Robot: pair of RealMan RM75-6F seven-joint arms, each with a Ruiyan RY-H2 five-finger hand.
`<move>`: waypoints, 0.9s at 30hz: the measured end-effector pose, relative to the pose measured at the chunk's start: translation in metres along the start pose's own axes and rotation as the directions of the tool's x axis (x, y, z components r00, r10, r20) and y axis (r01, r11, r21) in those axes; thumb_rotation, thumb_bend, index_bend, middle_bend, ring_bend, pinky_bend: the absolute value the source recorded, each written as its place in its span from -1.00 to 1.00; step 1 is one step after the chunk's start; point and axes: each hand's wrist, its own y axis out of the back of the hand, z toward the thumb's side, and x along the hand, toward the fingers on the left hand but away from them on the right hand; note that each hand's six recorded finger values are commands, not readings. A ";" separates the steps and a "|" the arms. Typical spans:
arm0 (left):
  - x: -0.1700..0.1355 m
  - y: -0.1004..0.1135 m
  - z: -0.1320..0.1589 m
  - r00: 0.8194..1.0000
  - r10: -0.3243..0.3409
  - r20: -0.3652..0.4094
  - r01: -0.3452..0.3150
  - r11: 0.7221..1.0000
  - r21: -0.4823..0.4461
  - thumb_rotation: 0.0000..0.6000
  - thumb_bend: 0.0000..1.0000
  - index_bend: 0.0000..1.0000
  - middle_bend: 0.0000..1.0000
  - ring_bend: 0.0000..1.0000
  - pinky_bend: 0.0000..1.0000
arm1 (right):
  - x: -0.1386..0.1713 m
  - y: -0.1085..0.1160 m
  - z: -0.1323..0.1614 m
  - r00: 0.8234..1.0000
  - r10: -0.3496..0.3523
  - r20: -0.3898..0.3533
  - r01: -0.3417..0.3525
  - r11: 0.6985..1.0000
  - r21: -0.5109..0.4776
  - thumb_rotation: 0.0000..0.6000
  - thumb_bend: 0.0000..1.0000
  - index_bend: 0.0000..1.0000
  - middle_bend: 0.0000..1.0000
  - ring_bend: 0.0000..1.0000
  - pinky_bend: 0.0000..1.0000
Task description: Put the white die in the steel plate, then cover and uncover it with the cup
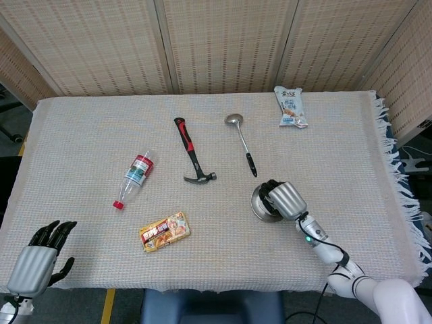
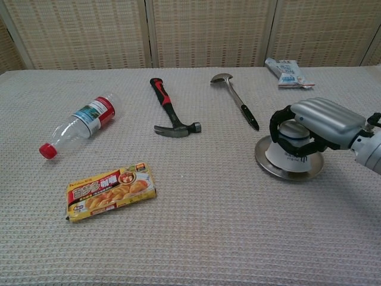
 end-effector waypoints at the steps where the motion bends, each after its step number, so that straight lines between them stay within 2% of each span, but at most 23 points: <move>1: 0.000 0.000 0.000 1.000 -0.001 0.000 0.001 1.000 0.002 1.00 -0.31 -0.79 -0.73 -0.82 -0.63 | -0.001 0.000 -0.002 1.000 -0.005 0.002 0.005 1.000 0.012 1.00 -0.11 0.08 -0.05 -0.27 0.32; 7: 0.000 -0.001 0.001 1.000 -0.003 0.003 0.003 1.000 0.008 1.00 -0.31 -0.79 -0.73 -0.82 -0.63 | -0.006 0.002 -0.007 0.999 -0.038 0.011 0.037 0.996 0.076 1.00 -0.11 0.08 -0.05 -0.27 0.32; 10: 0.000 -0.001 0.001 1.000 -0.004 0.002 0.004 1.000 0.008 1.00 -0.31 -0.78 -0.73 -0.82 -0.63 | -0.007 -0.001 -0.005 0.999 -0.040 0.013 0.039 0.998 0.054 1.00 -0.11 0.08 -0.05 -0.27 0.32; 13: 0.000 -0.001 0.000 1.000 -0.004 0.001 0.004 1.000 0.008 1.00 -0.31 -0.78 -0.73 -0.82 -0.63 | -0.006 -0.004 -0.002 1.000 -0.027 0.013 0.027 0.999 -0.023 1.00 -0.11 0.08 -0.05 -0.27 0.32; 16: 0.000 -0.001 0.000 1.000 -0.003 0.002 0.003 1.000 0.008 1.00 -0.31 -0.78 -0.73 -0.82 -0.63 | -0.005 -0.009 0.002 1.000 -0.002 0.010 0.004 0.989 -0.150 1.00 -0.11 0.08 -0.05 -0.27 0.33; 20: 0.000 -0.001 0.000 1.000 -0.002 0.002 0.002 1.000 0.008 1.00 -0.31 -0.78 -0.73 -0.82 -0.63 | -0.003 -0.010 0.012 1.000 0.026 -0.008 -0.027 0.938 -0.344 1.00 -0.11 0.08 -0.05 -0.27 0.33; 23: 0.000 -0.001 0.001 1.000 -0.003 0.002 0.003 1.000 0.007 1.00 -0.31 -0.78 -0.73 -0.82 -0.63 | -0.002 -0.007 0.012 1.000 0.029 -0.010 -0.030 0.926 -0.376 1.00 -0.11 0.08 -0.05 -0.27 0.33; 27: 0.000 -0.001 0.001 1.000 -0.003 0.003 0.003 1.000 0.008 1.00 -0.31 -0.78 -0.73 -0.82 -0.63 | -0.003 -0.005 0.007 1.000 0.018 -0.002 -0.018 0.948 -0.317 1.00 -0.11 0.08 -0.05 -0.27 0.33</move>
